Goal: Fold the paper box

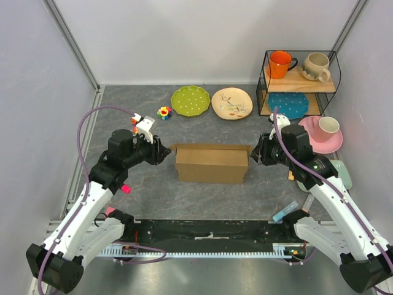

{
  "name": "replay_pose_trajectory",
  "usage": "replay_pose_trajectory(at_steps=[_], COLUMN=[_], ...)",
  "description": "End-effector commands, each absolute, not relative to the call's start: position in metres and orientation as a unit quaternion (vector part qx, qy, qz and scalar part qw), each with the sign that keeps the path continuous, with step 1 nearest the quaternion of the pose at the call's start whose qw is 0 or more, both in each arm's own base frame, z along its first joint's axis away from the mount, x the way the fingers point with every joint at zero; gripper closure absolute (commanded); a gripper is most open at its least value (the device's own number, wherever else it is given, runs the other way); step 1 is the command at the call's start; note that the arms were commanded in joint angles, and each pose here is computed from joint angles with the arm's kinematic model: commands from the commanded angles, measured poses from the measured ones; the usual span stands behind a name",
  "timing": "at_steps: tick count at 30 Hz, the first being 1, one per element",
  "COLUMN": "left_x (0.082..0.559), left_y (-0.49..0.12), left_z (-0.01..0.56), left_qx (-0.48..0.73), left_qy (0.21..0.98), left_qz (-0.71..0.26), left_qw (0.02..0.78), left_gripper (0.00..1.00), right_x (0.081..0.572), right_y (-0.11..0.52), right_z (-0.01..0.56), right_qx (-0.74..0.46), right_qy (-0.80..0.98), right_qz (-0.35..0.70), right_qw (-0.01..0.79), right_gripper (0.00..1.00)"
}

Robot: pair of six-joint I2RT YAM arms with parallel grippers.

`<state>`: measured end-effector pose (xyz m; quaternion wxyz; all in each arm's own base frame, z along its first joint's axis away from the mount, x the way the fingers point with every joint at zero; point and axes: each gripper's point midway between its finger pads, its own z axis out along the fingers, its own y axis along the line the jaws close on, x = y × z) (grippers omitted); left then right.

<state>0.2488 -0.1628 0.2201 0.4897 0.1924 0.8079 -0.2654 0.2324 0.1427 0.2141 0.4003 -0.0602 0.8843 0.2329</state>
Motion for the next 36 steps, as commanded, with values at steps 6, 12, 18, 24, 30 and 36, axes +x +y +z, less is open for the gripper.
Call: replay_pose_trajectory(at_steps=[6,12,18,24,30,36], left_x=[0.257,0.258,0.253,0.249,0.250,0.250], left_y=[-0.162,-0.168,-0.173,-0.174,-0.175,-0.177], left_z=[0.235,0.238,0.241,0.241,0.237,0.238], left_qx=[0.230,0.233,0.230,0.228,0.223,0.219], left_qy=[0.790,0.787,0.782,0.780,0.781,0.781], left_qz=[-0.228,-0.240,-0.260,-0.266,-0.271,-0.278], left_qw=[0.521,0.519,0.518,0.519,0.517,0.515], left_gripper=[0.58,0.76,0.95,0.97,0.98,0.98], right_x=[0.238,0.239,0.236,0.234,0.239,0.241], right_y=[0.149,0.149,0.142,0.138,0.146,0.157], right_z=[0.239,0.239,0.239,0.234,0.230,0.234], right_qx=[-0.075,-0.074,-0.068,-0.065,-0.064,-0.050], right_qy=[0.866,0.866,0.870,0.874,0.873,0.871], right_qz=[0.247,0.246,0.231,0.224,0.235,0.264], right_qw=[0.428,0.429,0.430,0.427,0.422,0.411], right_gripper=[0.61,0.61,0.61,0.64,0.66,0.83])
